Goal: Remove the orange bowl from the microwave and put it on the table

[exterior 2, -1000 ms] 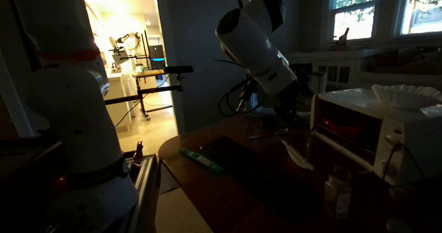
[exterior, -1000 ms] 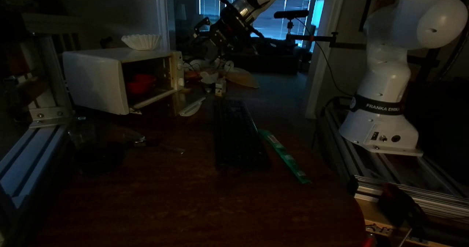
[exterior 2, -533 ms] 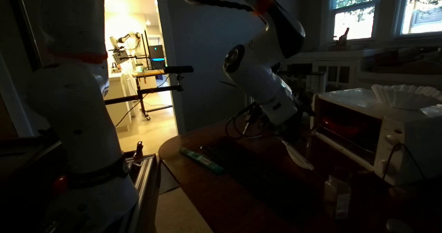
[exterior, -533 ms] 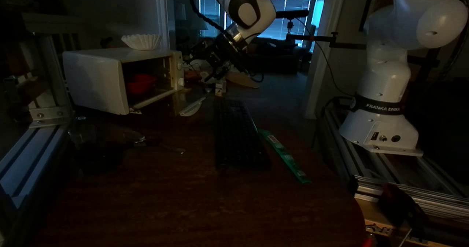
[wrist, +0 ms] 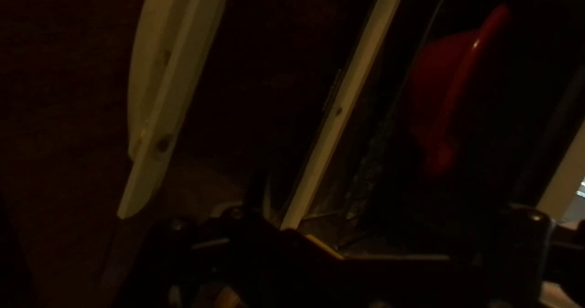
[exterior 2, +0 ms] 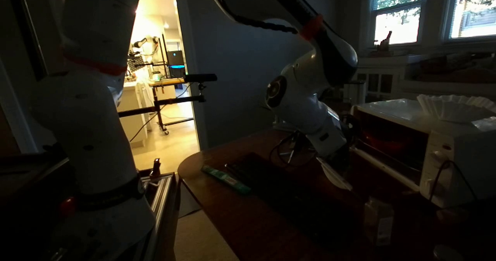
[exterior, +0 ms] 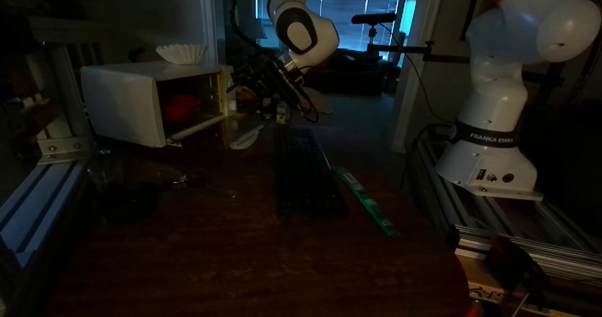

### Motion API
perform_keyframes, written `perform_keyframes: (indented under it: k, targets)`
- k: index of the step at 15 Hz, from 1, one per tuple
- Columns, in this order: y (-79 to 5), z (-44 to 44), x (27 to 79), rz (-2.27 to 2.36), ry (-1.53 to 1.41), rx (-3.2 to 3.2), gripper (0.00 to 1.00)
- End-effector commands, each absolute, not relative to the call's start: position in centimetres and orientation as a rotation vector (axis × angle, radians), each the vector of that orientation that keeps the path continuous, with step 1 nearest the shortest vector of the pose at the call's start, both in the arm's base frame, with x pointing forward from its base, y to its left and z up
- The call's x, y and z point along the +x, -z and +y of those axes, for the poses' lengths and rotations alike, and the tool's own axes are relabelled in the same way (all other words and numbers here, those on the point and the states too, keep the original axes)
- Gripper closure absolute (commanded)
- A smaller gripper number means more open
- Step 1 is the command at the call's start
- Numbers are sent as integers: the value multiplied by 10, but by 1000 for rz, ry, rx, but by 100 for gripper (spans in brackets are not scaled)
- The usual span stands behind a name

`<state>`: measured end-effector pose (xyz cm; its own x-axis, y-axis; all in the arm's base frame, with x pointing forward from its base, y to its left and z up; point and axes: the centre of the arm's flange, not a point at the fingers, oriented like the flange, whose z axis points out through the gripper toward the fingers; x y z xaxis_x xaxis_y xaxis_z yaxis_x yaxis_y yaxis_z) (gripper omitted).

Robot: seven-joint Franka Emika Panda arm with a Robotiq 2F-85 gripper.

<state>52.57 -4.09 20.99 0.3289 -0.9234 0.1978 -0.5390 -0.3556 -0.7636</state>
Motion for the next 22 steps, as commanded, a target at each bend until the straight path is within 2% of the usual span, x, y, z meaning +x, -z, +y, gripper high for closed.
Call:
perform_keyframes:
  k: [1,16,22]
  targets:
    - [-210,-40,527,1279,852,-2013,0]
    - [-210,-39,527,1277,852,-2012,0]
    - [-208,-27,545,1269,841,-1984,0]
